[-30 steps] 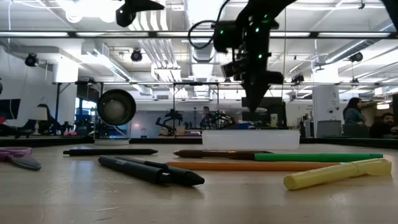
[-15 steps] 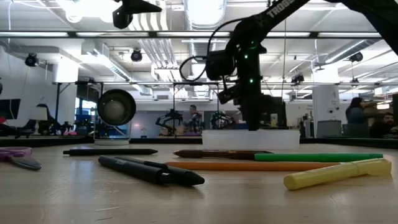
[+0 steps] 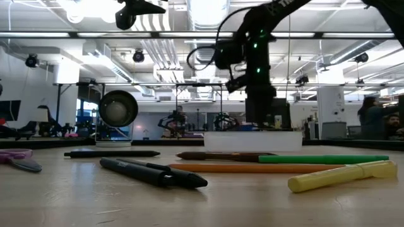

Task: Pick & place school supplies into a supply box
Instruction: Put the black pen into the supply box

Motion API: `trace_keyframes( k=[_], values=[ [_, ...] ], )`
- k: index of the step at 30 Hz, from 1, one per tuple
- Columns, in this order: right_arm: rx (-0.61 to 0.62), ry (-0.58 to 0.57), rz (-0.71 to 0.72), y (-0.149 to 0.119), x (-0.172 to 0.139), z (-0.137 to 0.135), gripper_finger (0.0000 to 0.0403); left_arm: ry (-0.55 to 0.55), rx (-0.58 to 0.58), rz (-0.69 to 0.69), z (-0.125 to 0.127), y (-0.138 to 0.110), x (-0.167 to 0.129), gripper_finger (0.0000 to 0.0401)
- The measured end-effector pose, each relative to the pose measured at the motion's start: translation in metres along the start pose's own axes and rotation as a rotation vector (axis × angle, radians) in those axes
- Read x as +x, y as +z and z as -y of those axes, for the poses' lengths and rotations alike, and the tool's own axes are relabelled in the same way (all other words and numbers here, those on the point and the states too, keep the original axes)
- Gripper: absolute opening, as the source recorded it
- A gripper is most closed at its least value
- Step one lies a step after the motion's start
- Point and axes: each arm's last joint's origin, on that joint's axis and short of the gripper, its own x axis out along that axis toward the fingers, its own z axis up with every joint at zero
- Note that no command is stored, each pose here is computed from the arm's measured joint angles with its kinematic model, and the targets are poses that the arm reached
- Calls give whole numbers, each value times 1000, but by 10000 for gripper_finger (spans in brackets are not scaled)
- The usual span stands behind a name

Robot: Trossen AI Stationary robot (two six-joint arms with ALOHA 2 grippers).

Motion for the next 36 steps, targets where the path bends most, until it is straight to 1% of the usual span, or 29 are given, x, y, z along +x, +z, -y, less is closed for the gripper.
trace_keyframes(
  k=[3, 5, 8, 11, 14, 18, 21, 24, 26, 29, 31, 33, 36],
  values=[
    [36, -1, 52, -10, -27, 0, 169, -1, 1, 0, 0, 0, 0, 124],
    [41, 25, 91, -20, -48, -5, 173, -1, 7, -1, 0, 0, 0, 124],
    [55, 130, 151, -37, -75, -15, 174, 1, 10, -6, -1, -1, 1, 124],
    [69, 241, 170, -50, -88, -31, 170, 4, 41, -11, -1, -3, 1, 124],
    [43, 295, 168, -61, -91, -55, 165, 8, 58, -23, -3, -7, 3, 124],
    [27, 314, 172, -71, -87, -91, 157, 20, 59, -53, -8, -16, 6, 124],
    [38, 330, 220, -73, -82, -114, 150, 33, 60, -98, -14, -30, 10, 124],
    [73, 356, 237, -72, -73, -132, 144, 11, 69, -187, -21, -48, 14, 124],
    [95, 356, 228, -71, -67, -141, 140, -1, 74, -259, -26, -61, 15, 124],
    [145, 301, 229, -70, -61, -151, 136, 27, 69, -385, -35, -81, 12, 124],
    [166, 272, 225, -69, -59, -156, 134, 48, 74, -496, -42, -97, 8, 124],
    [178, 263, 230, -68, -59, -160, 133, 39, 79, -582, -47, -110, 5, 124],
    [196, 261, 239, -66, -61, -161, 132, 10, 77, -631, -49, -123, 3, 124]
  ],
)
